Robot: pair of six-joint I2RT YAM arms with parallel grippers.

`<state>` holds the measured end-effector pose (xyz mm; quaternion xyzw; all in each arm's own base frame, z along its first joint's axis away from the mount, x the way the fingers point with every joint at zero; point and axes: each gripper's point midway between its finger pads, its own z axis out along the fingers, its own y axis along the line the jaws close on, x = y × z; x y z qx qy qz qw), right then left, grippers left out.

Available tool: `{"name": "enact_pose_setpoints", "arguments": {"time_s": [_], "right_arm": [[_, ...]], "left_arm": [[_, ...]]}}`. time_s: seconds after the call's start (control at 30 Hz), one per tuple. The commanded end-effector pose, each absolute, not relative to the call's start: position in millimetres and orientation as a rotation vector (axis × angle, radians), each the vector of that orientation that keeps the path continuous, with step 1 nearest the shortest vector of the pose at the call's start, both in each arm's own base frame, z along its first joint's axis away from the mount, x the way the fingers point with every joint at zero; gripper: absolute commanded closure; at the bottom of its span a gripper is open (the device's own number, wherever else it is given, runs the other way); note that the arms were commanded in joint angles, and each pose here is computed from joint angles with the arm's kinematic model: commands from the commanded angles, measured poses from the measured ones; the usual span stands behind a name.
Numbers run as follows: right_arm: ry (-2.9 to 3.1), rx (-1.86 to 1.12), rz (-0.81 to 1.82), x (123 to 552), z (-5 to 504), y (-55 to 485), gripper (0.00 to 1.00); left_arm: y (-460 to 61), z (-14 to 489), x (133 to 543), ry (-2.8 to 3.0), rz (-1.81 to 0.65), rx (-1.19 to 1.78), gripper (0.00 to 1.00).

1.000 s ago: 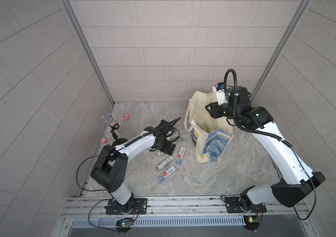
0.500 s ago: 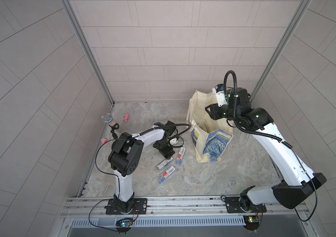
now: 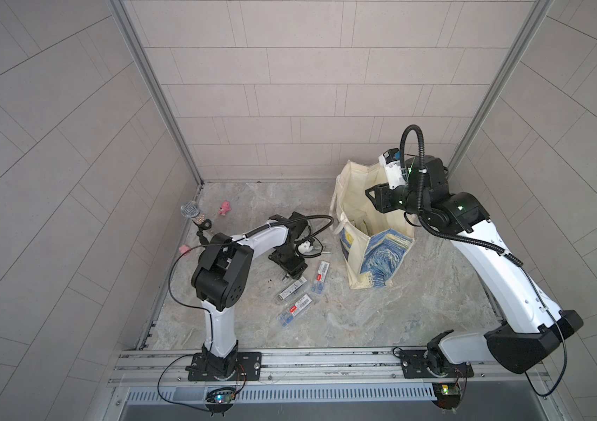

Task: Put the compass set into the canvas bag
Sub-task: Pick up the compass set at the center of the board.

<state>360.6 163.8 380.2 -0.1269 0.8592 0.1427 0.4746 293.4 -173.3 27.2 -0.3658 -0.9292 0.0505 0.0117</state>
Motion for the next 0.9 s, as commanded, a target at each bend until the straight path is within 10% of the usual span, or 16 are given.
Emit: {"name": "enact_pose_setpoints", "arguments": {"time_s": [0.0, 0.53, 0.87], "right_arm": [[2.071, -0.316, 0.353, 355, 389, 163, 0.51], [2.075, -0.316, 0.362, 357, 387, 165, 0.51], [2.085, -0.32, 0.374, 359, 383, 168, 0.51]], "left_arm": [[-169, 25, 301, -2.941, 0.16, -1.058, 0.23], [-169, 5, 299, -2.987, 0.122, -0.905, 0.19], [-165, 7, 279, -3.011, 0.036, -0.844, 0.35]]}}
